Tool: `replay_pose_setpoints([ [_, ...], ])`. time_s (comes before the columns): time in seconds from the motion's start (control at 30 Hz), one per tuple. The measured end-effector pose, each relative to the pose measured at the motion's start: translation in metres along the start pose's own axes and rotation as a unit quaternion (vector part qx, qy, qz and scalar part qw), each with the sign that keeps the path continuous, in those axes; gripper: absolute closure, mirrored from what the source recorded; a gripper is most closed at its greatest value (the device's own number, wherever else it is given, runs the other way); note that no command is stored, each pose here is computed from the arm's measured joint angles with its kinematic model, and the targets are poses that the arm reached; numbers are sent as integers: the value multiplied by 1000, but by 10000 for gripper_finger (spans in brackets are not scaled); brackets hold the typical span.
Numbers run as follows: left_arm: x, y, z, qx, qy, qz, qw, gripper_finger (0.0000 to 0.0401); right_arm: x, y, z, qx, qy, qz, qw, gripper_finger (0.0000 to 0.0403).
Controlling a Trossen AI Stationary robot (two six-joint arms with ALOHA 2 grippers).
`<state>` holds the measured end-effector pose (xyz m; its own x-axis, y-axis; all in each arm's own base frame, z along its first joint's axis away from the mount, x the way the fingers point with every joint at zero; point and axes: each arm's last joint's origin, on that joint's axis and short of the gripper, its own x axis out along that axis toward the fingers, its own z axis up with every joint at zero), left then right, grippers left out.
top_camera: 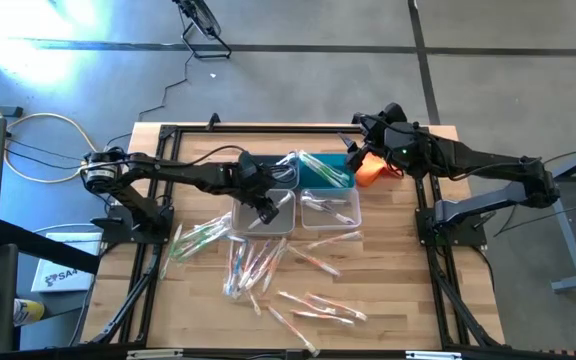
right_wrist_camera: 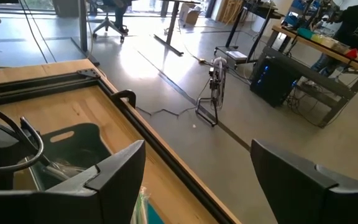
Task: Pick & Place Toothbrushes
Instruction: Put the orange toothbrush into the gray bin
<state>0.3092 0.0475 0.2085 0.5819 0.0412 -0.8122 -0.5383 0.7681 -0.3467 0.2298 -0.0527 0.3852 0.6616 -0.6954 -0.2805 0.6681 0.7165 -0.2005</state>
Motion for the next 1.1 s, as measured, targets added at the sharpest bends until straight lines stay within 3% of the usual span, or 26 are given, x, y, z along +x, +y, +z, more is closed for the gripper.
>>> replay_pose_setpoints([
  [0.33, 0, -1, -1, -24, 13, -20, 999, 254, 0, 0, 0, 0, 0, 0, 1000, 117],
  [0.53, -7, -3, 1, -9, 7, -35, 999, 260, 0, 0, 0, 0, 0, 1, 1000, 117],
  [0.93, -38, -8, 5, 38, -39, -59, 997, 389, 0, 0, 0, 16, -1, 4, 1000, 117],
  [1.1, -55, -15, 2, 66, -76, -49, 994, 394, 0, 0, 0, 16, -1, 4, 1000, 117],
])
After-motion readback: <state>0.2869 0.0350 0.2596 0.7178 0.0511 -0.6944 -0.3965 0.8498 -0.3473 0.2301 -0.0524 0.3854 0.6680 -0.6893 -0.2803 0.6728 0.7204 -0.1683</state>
